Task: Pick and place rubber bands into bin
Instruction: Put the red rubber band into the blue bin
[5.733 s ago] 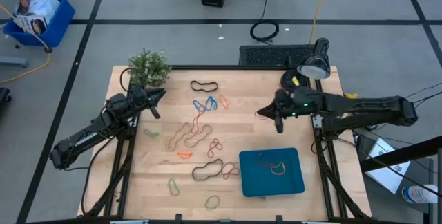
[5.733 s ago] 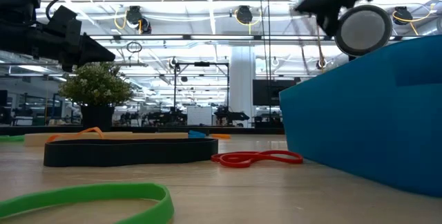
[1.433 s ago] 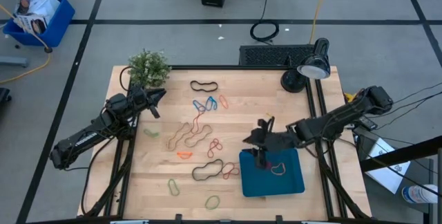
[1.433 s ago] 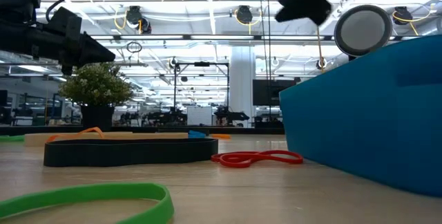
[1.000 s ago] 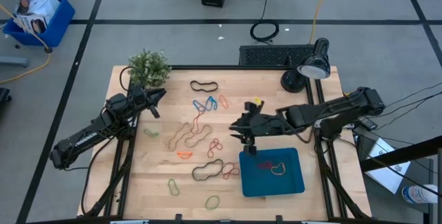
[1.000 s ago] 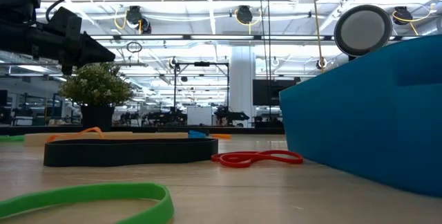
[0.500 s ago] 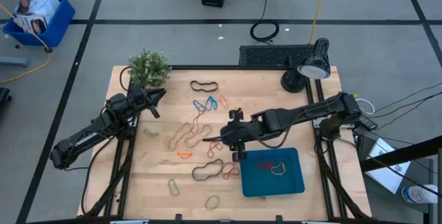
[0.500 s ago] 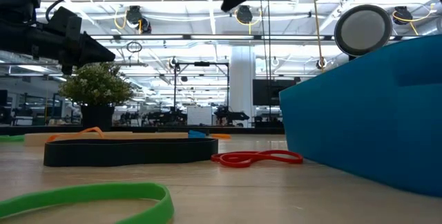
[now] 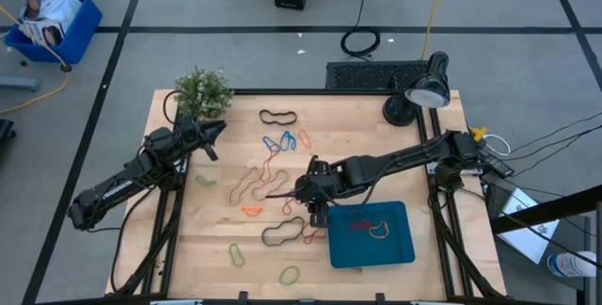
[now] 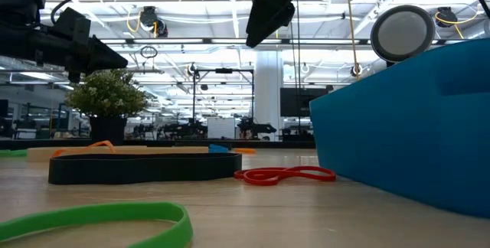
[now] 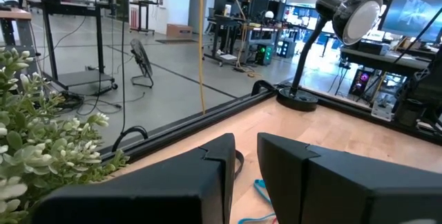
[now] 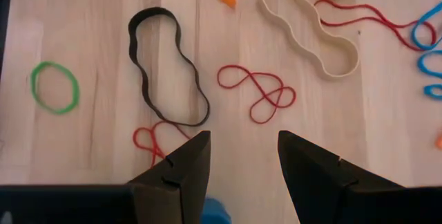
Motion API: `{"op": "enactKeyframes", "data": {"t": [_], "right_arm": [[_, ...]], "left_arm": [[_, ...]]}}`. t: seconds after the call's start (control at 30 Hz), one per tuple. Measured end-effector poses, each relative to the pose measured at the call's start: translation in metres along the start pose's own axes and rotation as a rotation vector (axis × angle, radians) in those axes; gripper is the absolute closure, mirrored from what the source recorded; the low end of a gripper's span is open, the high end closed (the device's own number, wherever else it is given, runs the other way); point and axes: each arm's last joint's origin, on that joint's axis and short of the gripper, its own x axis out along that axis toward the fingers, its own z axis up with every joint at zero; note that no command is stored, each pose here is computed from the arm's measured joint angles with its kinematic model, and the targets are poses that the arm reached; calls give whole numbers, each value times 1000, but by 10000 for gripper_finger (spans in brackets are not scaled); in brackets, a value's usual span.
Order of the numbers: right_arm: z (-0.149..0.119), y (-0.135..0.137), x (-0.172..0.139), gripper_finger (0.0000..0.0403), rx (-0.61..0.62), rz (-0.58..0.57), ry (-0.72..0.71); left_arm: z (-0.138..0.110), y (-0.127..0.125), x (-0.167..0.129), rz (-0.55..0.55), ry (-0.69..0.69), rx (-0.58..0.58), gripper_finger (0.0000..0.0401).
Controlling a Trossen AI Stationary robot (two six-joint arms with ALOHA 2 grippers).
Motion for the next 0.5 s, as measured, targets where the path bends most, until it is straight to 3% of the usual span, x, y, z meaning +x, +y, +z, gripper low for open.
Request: {"op": "enactKeyframes", "data": {"t": [0.27, 0.5], "right_arm": [[-2, 6, -1, 238, -42, 6, 4], [-3, 10, -1, 240, -50, 11, 4]], "left_arm": [[0, -1, 0, -32, 1, -1, 329], [11, -8, -1, -233, -99, 24, 329]]}}
